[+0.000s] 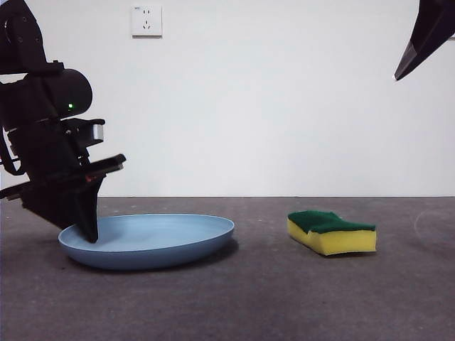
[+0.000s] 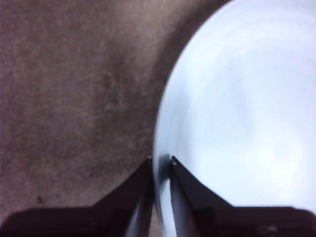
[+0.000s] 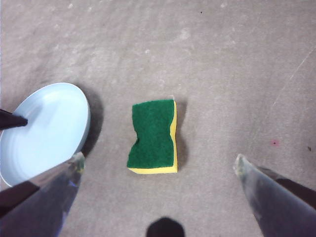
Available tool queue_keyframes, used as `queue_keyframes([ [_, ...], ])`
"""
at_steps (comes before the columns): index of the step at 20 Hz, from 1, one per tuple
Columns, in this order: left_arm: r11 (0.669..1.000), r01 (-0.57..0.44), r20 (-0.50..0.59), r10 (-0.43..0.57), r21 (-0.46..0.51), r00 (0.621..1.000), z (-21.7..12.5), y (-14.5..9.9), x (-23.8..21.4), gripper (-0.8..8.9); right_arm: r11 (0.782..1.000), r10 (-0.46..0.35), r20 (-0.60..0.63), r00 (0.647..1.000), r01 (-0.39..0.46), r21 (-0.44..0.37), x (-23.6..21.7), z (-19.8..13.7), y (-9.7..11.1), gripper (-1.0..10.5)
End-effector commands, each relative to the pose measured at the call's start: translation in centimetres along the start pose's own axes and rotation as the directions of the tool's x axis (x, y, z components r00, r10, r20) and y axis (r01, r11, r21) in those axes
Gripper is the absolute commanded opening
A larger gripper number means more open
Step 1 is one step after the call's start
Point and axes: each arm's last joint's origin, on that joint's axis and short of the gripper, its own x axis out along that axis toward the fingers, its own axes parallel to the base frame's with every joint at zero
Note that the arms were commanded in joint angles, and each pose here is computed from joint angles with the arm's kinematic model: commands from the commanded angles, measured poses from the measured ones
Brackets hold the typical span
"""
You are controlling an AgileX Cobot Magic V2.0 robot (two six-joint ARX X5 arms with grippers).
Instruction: Pick up the plate,pick up the cloth,clean the plate with the cloth
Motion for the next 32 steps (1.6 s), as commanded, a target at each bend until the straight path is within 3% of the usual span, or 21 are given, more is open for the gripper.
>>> queue_keyframes([
  [1, 1.0, -0.011, -0.031, 0.011, 0.007, 0.999, -0.4, 0.1, 0.7, -0.12, 1.0, 0.001, 0.007, 1.0, -0.001, 0.001, 0.0, 0.2, 0.0, 6.0],
  [6, 1.0, -0.001, -0.02, 0.001, 0.013, 1.0, -0.4, -0.2, -0.3, -0.12, 1.0, 0.016, 0.01, 1.0, -0.016, -0.009, -0.1, 0.3, 0.3, 6.0],
  [10, 0.998, 0.053, 0.084, -0.057, 0.041, 0.995, 0.0, -1.3, -4.5, -0.12, 0.998, 0.046, -0.013, 0.999, -0.047, -0.043, -0.4, 2.1, 1.6, 6.0],
  [14, 0.995, 0.051, 0.208, -0.067, 0.08, 0.976, -0.3, -2.5, -9.4, -0.12, 0.989, 0.07, -0.131, 0.989, -0.086, -0.118, 0.8, 4.8, 3.1, 6.0],
  [19, 0.991, 0.049, 0.291, -0.083, 0.121, 0.953, -1.7, -3.8, -13.7, -0.12, 0.973, 0.006, -0.224, 0.975, -0.057, -0.222, 5.2, 7.1, 5.1, 6.0],
  [23, 0.987, 0.055, 0.302, -0.098, 0.15, 0.948, -2.4, -4.6, -15.1, -0.12, 0.96, -0.091, -0.332, 0.939, -0.006, -0.28, 10.8, 6.6, 5.6, 6.0],
  [32, 0.974, 0.067, 0.253, -0.122, 0.214, 0.96, -3.0, -6.0, -14.8, -0.12, 0.961, -0.128, -0.525, 0.842, -0.026, -0.276, 20.1, 2.2, 3.5, 6.0],
])
